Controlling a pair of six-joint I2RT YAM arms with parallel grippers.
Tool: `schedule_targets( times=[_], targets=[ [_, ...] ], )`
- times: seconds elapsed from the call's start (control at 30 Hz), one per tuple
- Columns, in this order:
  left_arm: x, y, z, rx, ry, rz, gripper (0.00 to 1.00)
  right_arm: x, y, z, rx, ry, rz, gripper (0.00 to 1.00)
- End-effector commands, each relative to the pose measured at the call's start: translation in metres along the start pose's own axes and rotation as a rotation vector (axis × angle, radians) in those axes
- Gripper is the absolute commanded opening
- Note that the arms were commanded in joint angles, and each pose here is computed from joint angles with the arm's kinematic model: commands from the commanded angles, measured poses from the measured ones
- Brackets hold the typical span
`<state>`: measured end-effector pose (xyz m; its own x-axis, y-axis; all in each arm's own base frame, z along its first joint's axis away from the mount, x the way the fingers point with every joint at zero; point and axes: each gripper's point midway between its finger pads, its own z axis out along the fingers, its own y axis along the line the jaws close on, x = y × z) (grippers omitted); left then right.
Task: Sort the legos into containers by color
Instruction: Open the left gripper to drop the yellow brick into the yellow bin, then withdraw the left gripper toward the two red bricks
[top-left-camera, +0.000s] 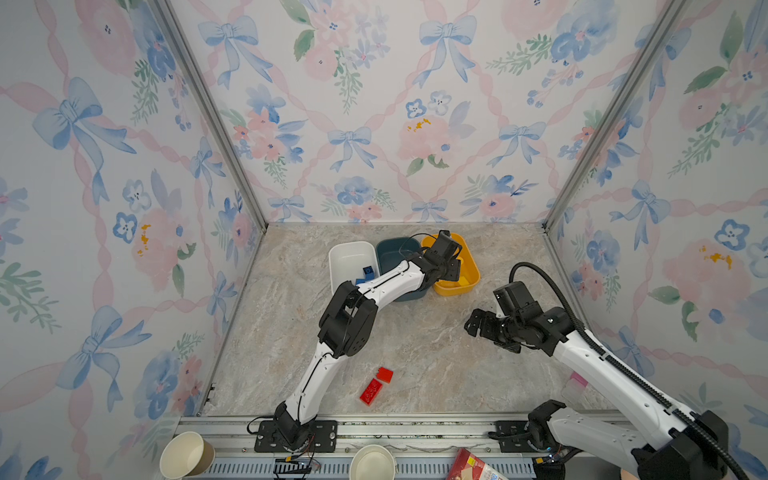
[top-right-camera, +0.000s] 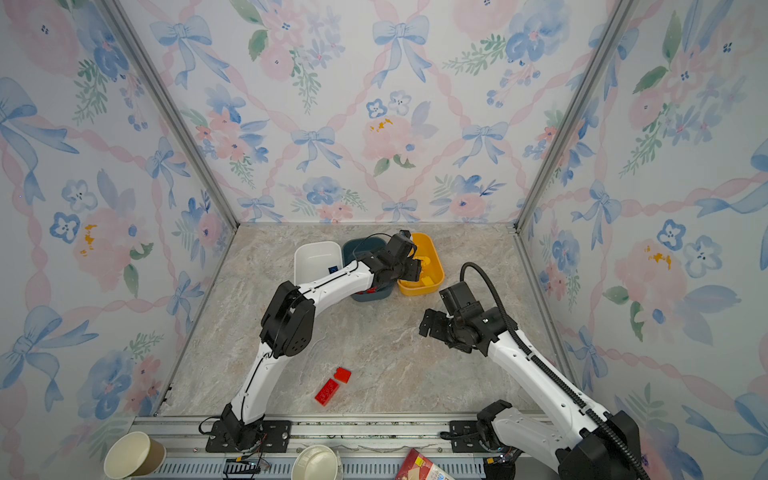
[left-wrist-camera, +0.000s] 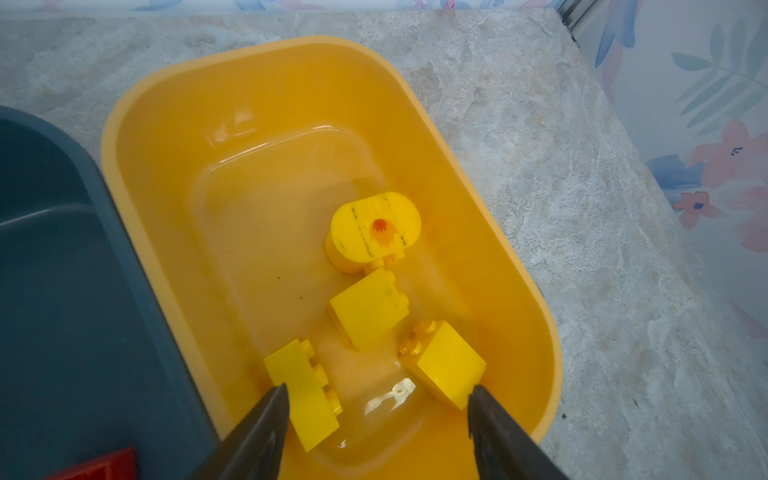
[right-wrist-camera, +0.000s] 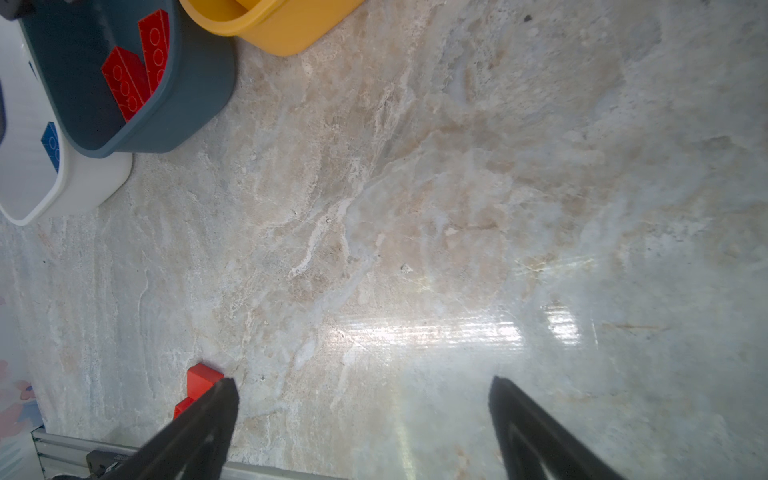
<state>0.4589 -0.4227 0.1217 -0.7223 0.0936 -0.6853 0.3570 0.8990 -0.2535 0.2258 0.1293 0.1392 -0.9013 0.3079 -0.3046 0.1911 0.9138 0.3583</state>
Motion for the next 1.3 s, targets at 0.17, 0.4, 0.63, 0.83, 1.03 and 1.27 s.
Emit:
schedule_targets(
  times=[0.17,0.4,0.63,0.83,1.03,1.27],
  targets=[
    [-0.007,0.004,-0.058,0.001,-0.052,-0.003,0.72,0.005,-0.006,-0.004,0.007,0.010,-0.010,0.97],
    [0.024,0.023,-0.097,-0.027,-0.019,0.011,0.74,0.005,-0.006,-0.004,0.006,0.010,-0.013,0.97],
    [0.067,0.046,-0.133,-0.046,0.030,0.020,0.77,0.005,-0.005,-0.003,0.002,0.010,-0.013,0.97],
    [0.102,0.064,-0.158,-0.050,0.066,0.022,0.80,0.006,-0.002,-0.004,-0.004,0.010,-0.016,0.97],
    [0.133,0.077,-0.175,-0.059,0.127,0.007,0.81,0.007,0.000,-0.004,-0.004,0.012,-0.023,0.97],
    [0.180,0.093,-0.188,-0.096,0.242,-0.001,0.81,0.009,0.005,-0.001,-0.006,0.018,-0.034,0.97]
  ],
)
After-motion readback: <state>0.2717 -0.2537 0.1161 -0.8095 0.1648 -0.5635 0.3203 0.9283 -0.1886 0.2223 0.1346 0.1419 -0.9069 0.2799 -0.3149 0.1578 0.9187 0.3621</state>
